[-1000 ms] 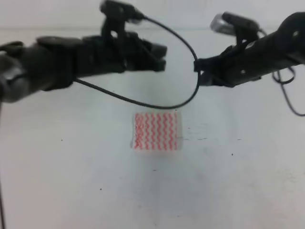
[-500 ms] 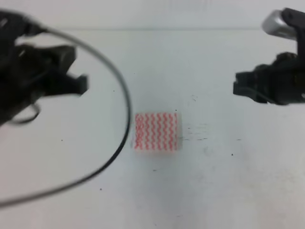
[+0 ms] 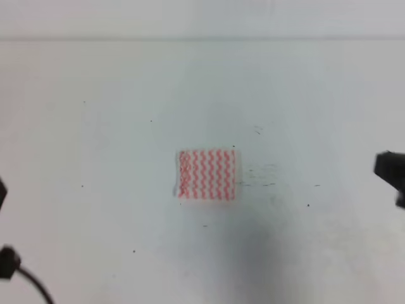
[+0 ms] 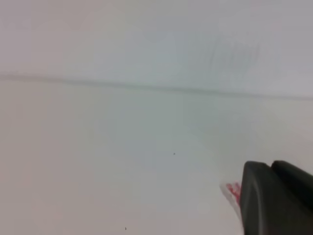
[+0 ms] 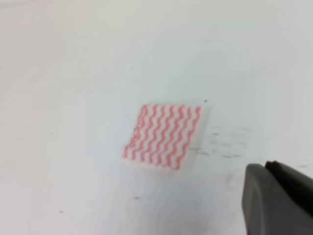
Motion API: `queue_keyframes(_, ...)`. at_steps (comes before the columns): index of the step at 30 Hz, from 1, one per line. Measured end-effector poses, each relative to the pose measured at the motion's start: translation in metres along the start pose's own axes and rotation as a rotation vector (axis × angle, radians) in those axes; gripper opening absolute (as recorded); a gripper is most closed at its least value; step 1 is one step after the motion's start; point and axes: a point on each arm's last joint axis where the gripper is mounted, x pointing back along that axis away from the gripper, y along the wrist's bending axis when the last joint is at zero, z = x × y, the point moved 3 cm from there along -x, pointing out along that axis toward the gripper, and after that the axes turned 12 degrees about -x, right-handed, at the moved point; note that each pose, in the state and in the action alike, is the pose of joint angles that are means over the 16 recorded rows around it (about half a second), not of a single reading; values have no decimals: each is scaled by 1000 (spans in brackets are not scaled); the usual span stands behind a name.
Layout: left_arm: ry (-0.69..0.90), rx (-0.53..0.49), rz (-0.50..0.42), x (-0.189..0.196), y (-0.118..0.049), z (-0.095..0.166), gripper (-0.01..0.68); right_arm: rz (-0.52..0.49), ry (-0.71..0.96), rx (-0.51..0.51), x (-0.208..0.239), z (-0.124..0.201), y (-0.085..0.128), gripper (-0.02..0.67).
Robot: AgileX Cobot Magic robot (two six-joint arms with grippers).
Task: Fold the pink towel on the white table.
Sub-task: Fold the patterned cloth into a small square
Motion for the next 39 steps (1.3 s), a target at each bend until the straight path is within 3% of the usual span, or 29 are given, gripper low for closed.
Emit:
queue_keyframes(10,49,56,-55,23,5,68,-3,-18,-237,33,37,33,-27,-18)
queue_keyframes(16,96,61,-115,26,11,89,-3,0,-339,50,41,44,-42,-18)
queue_keyframes(22,126,65,-161,27,16,98,-3,34,-370,84,38,52,-53,-18)
queue_keyframes(39,125,70,-167,27,16,98,-3,98,-302,103,21,61,-66,-18)
